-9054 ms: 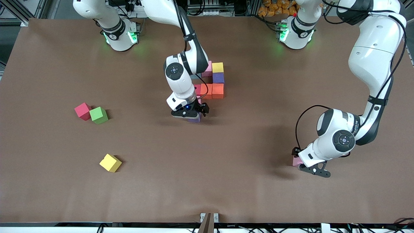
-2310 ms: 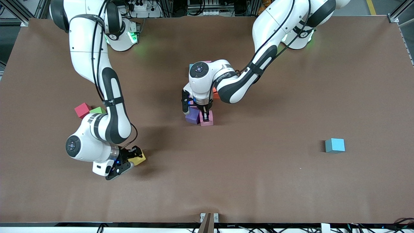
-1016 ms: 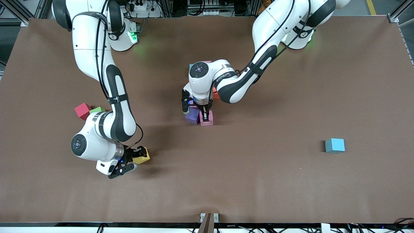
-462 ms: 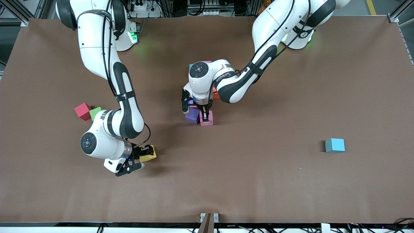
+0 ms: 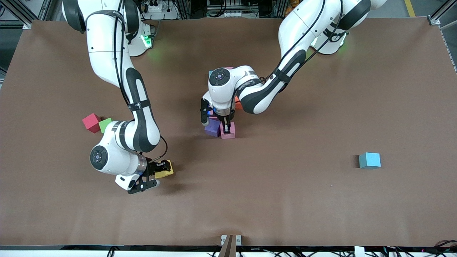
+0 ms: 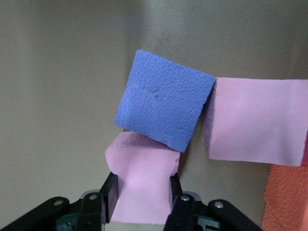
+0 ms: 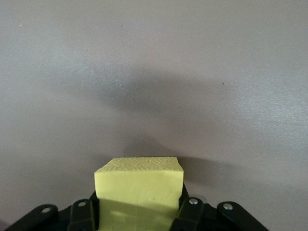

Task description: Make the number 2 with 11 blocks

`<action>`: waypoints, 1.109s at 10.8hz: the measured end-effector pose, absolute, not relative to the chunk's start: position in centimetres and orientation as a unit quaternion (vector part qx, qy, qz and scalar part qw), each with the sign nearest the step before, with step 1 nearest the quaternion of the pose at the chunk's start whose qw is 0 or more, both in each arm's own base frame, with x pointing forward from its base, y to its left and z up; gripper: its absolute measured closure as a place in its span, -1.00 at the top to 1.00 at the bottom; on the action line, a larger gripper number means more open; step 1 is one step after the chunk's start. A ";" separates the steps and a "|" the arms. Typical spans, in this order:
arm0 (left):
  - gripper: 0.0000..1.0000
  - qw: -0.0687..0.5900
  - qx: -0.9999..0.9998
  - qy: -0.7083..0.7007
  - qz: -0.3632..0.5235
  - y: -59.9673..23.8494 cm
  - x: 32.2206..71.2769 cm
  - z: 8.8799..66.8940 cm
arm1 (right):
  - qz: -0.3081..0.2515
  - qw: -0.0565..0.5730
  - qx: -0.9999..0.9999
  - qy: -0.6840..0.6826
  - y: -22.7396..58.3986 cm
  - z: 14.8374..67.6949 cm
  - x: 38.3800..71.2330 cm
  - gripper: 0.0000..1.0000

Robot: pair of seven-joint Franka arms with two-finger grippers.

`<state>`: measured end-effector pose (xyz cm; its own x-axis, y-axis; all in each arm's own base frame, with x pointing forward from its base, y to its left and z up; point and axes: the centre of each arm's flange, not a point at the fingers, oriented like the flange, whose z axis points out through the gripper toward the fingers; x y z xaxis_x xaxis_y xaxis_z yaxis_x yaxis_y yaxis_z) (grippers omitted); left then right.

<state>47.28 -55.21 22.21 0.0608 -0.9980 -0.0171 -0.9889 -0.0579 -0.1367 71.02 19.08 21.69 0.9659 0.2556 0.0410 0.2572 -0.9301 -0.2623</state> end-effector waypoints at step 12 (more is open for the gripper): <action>-0.07 0.053 -0.722 0.688 -0.039 -55.0 47.5 22.2 | -0.003 0.134 -0.982 -0.130 19.1 21.7 71.0 0.11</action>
<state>47.49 -55.04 22.23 0.0493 -0.9986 -0.0164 -0.9902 -0.0467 -0.1314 71.00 19.15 21.71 0.9664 0.2538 0.0405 0.2554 -0.9305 -0.2625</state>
